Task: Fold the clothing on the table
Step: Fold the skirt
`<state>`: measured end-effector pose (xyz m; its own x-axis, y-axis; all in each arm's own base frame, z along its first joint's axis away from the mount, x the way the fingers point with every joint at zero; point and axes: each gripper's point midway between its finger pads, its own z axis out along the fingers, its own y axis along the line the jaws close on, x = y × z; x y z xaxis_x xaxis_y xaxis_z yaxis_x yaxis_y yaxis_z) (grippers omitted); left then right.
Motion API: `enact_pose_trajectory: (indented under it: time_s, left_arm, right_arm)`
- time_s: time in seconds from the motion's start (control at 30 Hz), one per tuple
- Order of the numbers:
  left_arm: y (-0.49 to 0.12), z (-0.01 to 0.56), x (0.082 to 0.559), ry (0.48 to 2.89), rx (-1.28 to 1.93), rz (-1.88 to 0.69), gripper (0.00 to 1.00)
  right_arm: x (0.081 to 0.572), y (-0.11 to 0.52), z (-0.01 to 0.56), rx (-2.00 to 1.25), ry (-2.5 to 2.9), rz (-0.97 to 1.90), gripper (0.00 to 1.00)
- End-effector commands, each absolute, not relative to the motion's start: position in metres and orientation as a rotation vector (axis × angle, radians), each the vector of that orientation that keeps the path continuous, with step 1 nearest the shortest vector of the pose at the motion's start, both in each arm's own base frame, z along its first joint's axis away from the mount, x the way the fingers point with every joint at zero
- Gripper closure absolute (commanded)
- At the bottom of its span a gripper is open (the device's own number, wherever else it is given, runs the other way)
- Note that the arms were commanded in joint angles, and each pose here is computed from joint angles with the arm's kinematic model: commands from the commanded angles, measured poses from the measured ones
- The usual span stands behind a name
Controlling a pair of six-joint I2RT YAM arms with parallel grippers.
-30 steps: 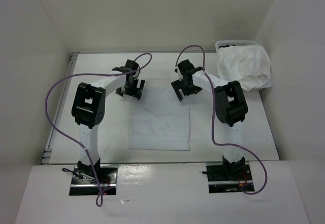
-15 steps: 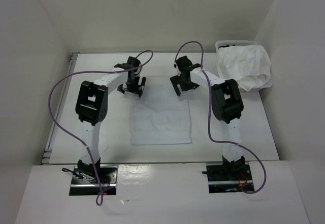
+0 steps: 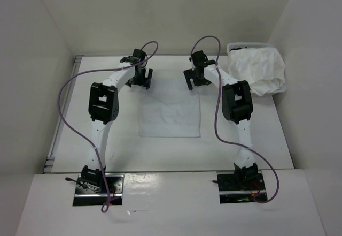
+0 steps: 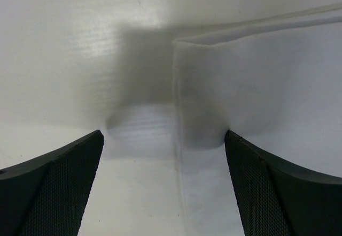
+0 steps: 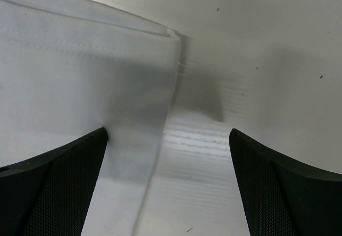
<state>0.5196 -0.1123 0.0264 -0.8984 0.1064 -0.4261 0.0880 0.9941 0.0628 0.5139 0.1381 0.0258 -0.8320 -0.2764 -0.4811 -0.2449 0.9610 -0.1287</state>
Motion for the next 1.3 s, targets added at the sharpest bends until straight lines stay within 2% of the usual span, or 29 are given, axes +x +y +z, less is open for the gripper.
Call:
enact_pose_trajectory:
  time_s: [0.0,0.3,0.47,0.6,0.73,0.77,0.83,0.9,0.93,0.97,1.07,1.1,1.17,1.2,1.23,1.27]
  left_arm:
    - [-0.085,-0.007,0.519,2.774,0.084,0.185,0.00]
    - [-0.080,0.021,0.544,2.758,0.056,0.184,0.00]
    - [-0.085,0.076,0.565,2.630,0.064,0.105,0.00]
    - [-0.094,0.117,0.555,2.600,0.114,-0.023,0.00]
    - [-0.105,0.193,0.532,2.496,0.199,-0.135,0.00]
    - [-0.112,0.205,0.524,2.481,0.230,-0.152,0.00]
    - [-0.117,0.237,0.502,2.434,0.287,-0.169,0.00]
    - [-0.127,0.211,0.472,2.514,0.362,-0.209,0.00]
    - [-0.131,0.224,0.454,2.485,0.380,-0.229,0.00]
    - [-0.131,0.182,0.433,2.574,0.402,-0.239,0.00]
    - [-0.127,0.155,0.398,2.632,0.426,-0.265,0.00]
    - [-0.122,0.128,0.372,2.722,0.435,-0.279,0.03]
    - [-0.125,0.106,0.353,2.772,0.474,-0.338,0.07]
    - [-0.126,0.101,0.346,2.783,0.477,-0.357,0.10]
    - [-0.125,0.092,0.338,2.808,0.492,-0.368,0.17]
    - [-0.122,0.082,0.327,2.847,0.492,-0.368,0.20]
  right_arm:
    - [0.526,0.121,0.014,-0.337,2.614,-0.144,0.01]
    - [0.537,0.120,0.032,-0.318,2.587,-0.085,0.01]
    - [0.545,0.124,0.079,-0.325,2.493,-0.062,0.01]
    - [0.542,0.129,0.133,-0.320,2.401,-0.004,0.01]
    - [0.507,0.137,0.170,-0.388,2.367,0.054,0.01]
    - [0.497,0.138,0.200,-0.401,2.311,0.049,0.01]
    - [0.469,0.150,0.198,-0.499,2.311,0.012,0.01]
    - [0.435,0.153,0.207,-0.575,2.288,-0.047,0.01]
    - [0.424,0.151,0.206,-0.595,2.289,-0.065,0.01]
    - [0.417,0.152,0.207,-0.599,2.270,-0.066,0.01]
    - [0.384,0.142,0.189,-0.659,2.290,-0.091,0.06]
    - [0.369,0.139,0.176,-0.693,2.316,-0.099,0.14]
    - [0.356,0.137,0.164,-0.718,2.339,-0.101,0.24]
    - [0.347,0.132,0.151,-0.733,2.371,-0.109,0.34]
    - [0.342,0.133,0.147,-0.761,2.373,-0.111,0.39]
    - [0.338,0.135,0.146,-0.769,2.362,-0.116,0.42]
